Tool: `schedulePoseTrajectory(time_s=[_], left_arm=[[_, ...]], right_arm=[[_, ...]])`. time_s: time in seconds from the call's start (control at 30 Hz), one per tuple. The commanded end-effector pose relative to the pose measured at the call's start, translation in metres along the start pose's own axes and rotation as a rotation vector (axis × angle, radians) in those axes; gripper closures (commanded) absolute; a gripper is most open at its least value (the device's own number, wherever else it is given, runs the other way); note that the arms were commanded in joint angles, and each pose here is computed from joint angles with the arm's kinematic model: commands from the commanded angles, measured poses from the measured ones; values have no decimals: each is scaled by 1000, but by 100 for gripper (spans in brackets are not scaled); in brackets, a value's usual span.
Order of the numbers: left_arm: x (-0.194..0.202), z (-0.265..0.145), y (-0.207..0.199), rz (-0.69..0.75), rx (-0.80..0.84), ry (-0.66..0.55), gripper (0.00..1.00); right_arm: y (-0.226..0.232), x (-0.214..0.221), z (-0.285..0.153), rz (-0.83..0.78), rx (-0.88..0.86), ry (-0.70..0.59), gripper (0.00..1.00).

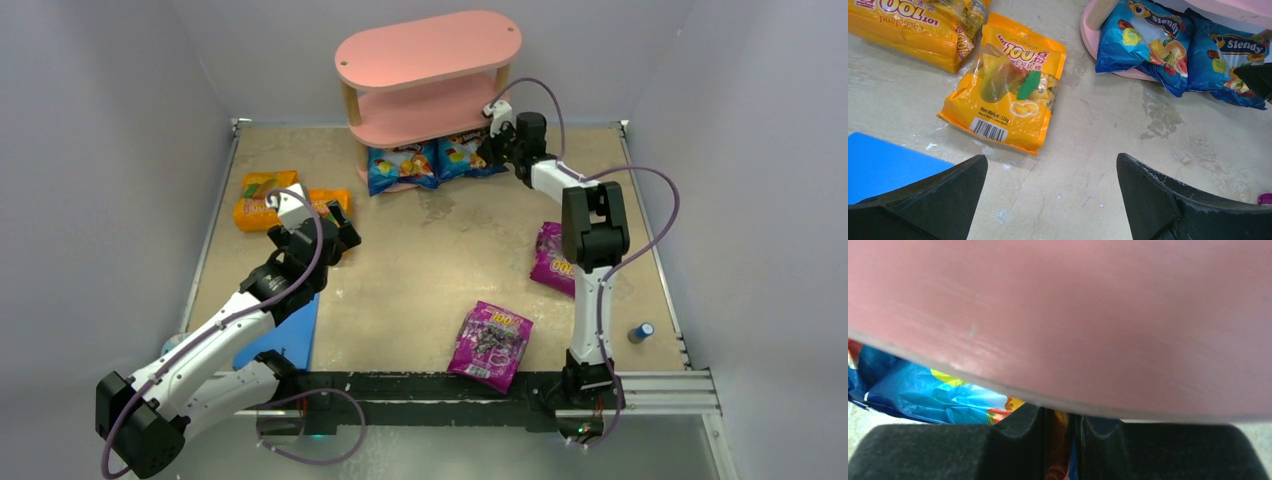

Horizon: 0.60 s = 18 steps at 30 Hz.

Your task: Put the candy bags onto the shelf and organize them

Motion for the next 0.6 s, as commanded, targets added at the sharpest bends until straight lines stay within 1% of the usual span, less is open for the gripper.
schedulePoseTrajectory(time_s=[0.0, 0.07, 0.2, 0.27, 0.4, 0.47, 0.57], left_arm=[[-7, 0, 0, -5, -8, -28, 1], [-7, 0, 1, -6, -11, -28, 2], [-7, 0, 1, -8, -15, -28, 1], [-6, 1, 1, -6, -17, -27, 1], [-6, 2, -1, -4, -12, -21, 2], [-4, 3, -1, -5, -14, -18, 1], [-2, 3, -2, -5, -13, -9, 1]], right_arm=[[-31, -43, 10, -124, 11, -164, 89], [-34, -41, 15, -112, -10, -163, 84], [-30, -34, 12, -142, -24, -165, 84], [-22, -33, 4, -187, -46, -199, 86], [-10, -41, -13, -344, -74, -301, 86], [-2, -44, -20, -384, -91, -356, 86], [-4, -54, -21, -432, -68, -420, 86]])
Point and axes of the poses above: each gripper's point midway between its finger pads, its own z axis out along the fingers, its own y axis along the line the jaws close on, x = y × z, the point moved 4 cm from there along -z, back along the fingers, and after that the axes turned 6 degrees about -z, right-handed, at the moved point
